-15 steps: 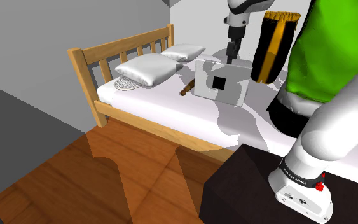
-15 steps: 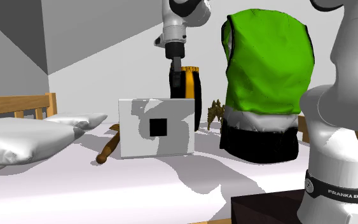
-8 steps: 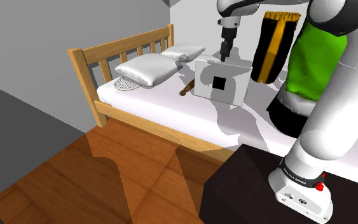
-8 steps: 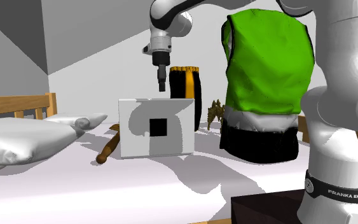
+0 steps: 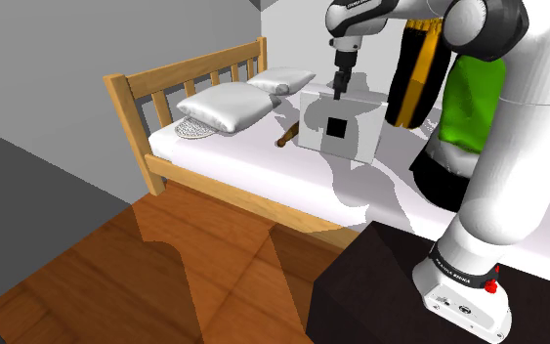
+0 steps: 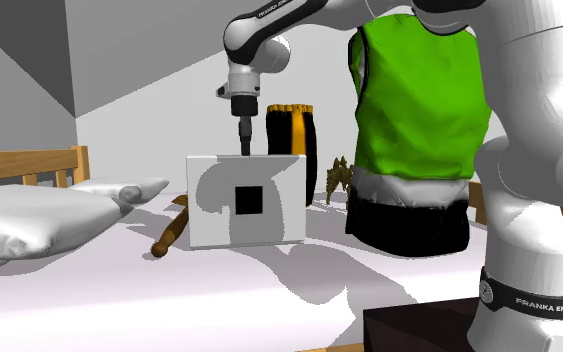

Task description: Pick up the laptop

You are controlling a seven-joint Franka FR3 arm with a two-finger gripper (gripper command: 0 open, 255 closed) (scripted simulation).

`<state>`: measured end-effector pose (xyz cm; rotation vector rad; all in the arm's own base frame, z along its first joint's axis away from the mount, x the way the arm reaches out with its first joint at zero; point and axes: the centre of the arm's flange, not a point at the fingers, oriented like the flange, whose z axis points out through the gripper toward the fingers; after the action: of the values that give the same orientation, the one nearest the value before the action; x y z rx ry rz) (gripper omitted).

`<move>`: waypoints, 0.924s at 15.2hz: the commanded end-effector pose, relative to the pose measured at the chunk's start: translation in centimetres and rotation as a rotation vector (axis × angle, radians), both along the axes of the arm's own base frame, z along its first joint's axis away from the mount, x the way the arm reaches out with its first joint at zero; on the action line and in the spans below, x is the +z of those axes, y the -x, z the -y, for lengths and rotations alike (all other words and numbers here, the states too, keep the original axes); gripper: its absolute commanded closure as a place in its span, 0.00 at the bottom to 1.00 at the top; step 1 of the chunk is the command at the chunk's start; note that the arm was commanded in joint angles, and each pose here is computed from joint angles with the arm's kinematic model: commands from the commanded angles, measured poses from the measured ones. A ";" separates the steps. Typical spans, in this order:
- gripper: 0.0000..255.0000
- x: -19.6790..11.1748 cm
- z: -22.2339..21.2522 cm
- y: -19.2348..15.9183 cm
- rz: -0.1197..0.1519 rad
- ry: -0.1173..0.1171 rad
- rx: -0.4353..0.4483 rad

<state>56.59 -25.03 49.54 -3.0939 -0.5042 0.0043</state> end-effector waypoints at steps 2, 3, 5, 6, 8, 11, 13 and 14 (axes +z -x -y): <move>0.00 -1.9 0.1 0.0 0.001 0.000 0.000; 0.00 -1.9 0.1 0.0 0.001 0.000 0.000; 1.00 -2.0 0.1 0.0 0.001 0.000 0.000; 1.00 -2.0 0.1 0.0 0.001 0.000 0.000; 1.00 -2.0 0.1 0.0 0.001 0.000 0.000; 1.00 -2.0 0.1 0.0 0.001 0.000 0.000; 1.00 -2.0 0.1 0.0 0.001 0.000 0.000; 1.00 -1.9 0.1 0.0 0.001 0.000 0.000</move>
<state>56.58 -25.14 47.58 -3.0939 -0.5044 0.0035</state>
